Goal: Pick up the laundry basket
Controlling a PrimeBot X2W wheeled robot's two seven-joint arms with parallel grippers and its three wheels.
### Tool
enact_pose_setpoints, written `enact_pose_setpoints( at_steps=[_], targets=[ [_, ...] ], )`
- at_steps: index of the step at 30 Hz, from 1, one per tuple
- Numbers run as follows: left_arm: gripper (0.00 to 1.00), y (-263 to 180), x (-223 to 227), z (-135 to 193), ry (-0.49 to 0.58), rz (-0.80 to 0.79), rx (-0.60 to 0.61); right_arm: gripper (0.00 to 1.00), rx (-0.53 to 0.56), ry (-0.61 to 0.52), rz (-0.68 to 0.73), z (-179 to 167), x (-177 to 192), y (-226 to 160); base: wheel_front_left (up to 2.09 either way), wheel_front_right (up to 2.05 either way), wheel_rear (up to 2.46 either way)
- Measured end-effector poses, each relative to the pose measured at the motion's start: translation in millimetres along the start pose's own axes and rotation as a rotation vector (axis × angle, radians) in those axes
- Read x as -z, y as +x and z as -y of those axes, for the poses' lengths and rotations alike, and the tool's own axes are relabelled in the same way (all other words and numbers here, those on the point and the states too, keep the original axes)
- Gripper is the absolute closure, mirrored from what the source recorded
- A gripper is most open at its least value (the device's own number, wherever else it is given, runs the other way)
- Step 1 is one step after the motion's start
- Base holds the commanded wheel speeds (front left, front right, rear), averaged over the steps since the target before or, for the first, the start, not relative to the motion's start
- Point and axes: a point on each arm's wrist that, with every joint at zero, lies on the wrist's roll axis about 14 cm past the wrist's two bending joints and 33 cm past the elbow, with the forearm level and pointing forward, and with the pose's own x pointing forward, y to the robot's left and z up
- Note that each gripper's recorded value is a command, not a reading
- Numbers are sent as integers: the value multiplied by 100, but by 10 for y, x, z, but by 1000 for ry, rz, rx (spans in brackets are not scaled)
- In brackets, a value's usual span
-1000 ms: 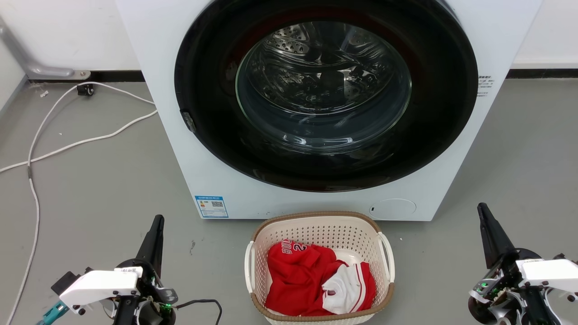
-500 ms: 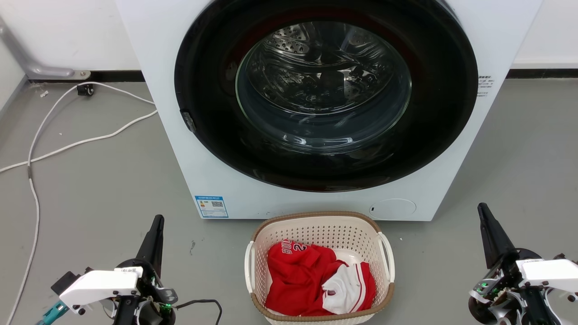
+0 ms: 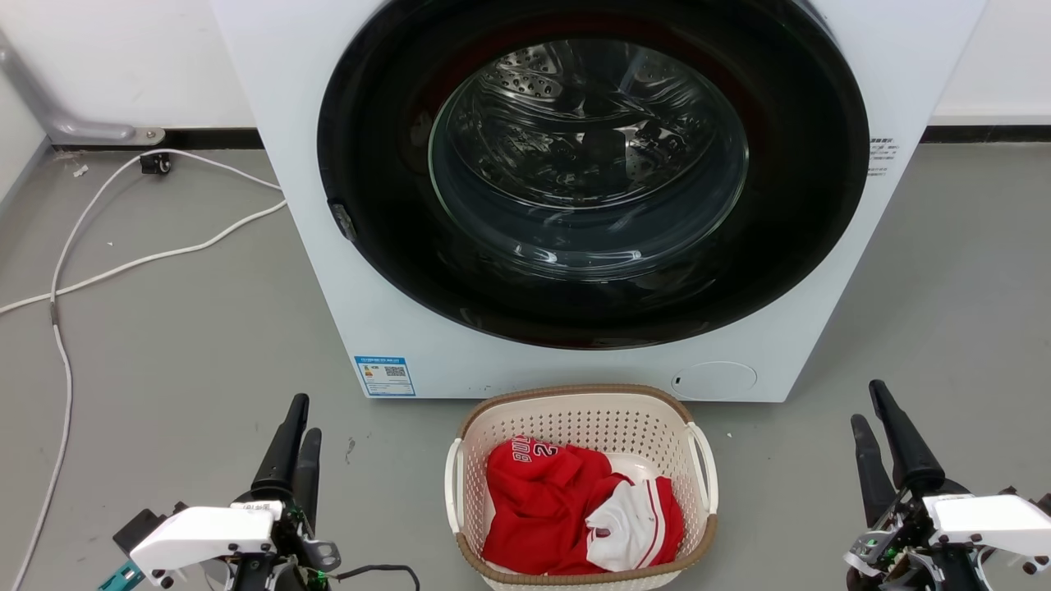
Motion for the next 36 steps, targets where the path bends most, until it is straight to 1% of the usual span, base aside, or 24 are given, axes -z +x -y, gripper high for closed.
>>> enact_pose_setpoints(
  at_steps=[5,9,17,23,31,36],
  targets=[
    [0,7,44,44,38,-2,13,0,-19,-40,7,-66,11,8,0,0,0],
    [0,13,39,100,101,6,29,0,-22,-113,9,-77,23,1,0,0,0],
    [0,30,56,206,270,14,60,0,-32,-344,17,-115,15,-18,0,0,0],
    [0,44,96,277,411,15,80,0,-50,-489,26,-171,15,-16,0,0,0],
    [0,47,175,287,632,4,86,0,-81,-694,32,-270,31,-14,0,0,0],
    [0,53,221,301,739,0,95,0,-106,-800,28,-342,65,-12,0,0,0]
  ],
)
